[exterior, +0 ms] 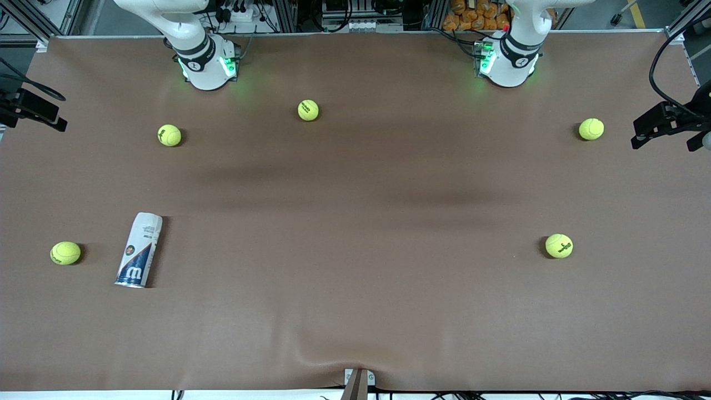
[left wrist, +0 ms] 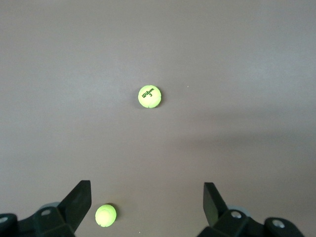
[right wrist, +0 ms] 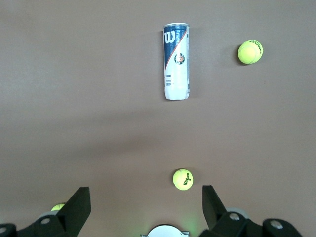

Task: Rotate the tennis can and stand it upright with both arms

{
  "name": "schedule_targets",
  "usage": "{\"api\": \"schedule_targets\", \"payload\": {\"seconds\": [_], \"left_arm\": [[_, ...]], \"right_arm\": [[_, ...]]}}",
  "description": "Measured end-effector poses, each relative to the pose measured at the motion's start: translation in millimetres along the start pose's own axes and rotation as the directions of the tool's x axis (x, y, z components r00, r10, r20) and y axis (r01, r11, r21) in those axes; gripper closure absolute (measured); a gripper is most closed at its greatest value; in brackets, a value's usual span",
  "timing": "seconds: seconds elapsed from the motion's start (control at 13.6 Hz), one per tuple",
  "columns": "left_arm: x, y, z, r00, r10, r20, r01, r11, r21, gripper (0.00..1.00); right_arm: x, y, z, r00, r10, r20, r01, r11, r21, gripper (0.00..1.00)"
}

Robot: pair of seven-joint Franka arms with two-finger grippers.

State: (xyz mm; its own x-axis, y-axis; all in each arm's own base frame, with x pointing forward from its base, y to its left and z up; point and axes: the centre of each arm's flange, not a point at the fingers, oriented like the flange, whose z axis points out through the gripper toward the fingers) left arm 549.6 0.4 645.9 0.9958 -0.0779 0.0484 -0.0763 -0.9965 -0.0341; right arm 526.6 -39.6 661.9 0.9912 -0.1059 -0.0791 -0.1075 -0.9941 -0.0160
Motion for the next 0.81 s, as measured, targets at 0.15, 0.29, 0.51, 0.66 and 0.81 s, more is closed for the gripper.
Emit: {"api": "schedule_targets", "payload": {"seconds": [0.15,0.29,0.51,0.66,0.81], "left_arm": [[0.2,0.1,0.5,1.0,0.0,0.001,0.0,1.0,0.0,0.0],[0.8,-0.1,1.8,1.0,0.0,0.004,0.0,1.0,0.0,0.0],[1.3,0.9,2.8,1.0,0.002,0.006,-0.002,1.0,-0.001,0.0],[1.5,1.3,3.2,1.0,0.003,0.007,-0.003,1.0,-0.001,0.0],[0.9,0.4,4.2,1.0,0.001,0.014,-0.001,1.0,-0.001,0.0]], "right_arm": [[-0.1,-0.1,0.1,1.0,0.0,0.001,0.0,1.0,0.0,0.0],[-0.5,-0.1,0.3,1.0,0.0,0.004,0.0,1.0,0.0,0.0],[-0.5,-0.1,0.4,1.0,0.0,0.005,0.0,1.0,0.0,0.0],[-0.2,1.4,0.6,1.0,0.003,0.004,-0.003,1.0,0.0,0.0],[4.0,3.6,5.9,1.0,0.007,0.003,-0.007,1.0,0.0,0.0]]}}
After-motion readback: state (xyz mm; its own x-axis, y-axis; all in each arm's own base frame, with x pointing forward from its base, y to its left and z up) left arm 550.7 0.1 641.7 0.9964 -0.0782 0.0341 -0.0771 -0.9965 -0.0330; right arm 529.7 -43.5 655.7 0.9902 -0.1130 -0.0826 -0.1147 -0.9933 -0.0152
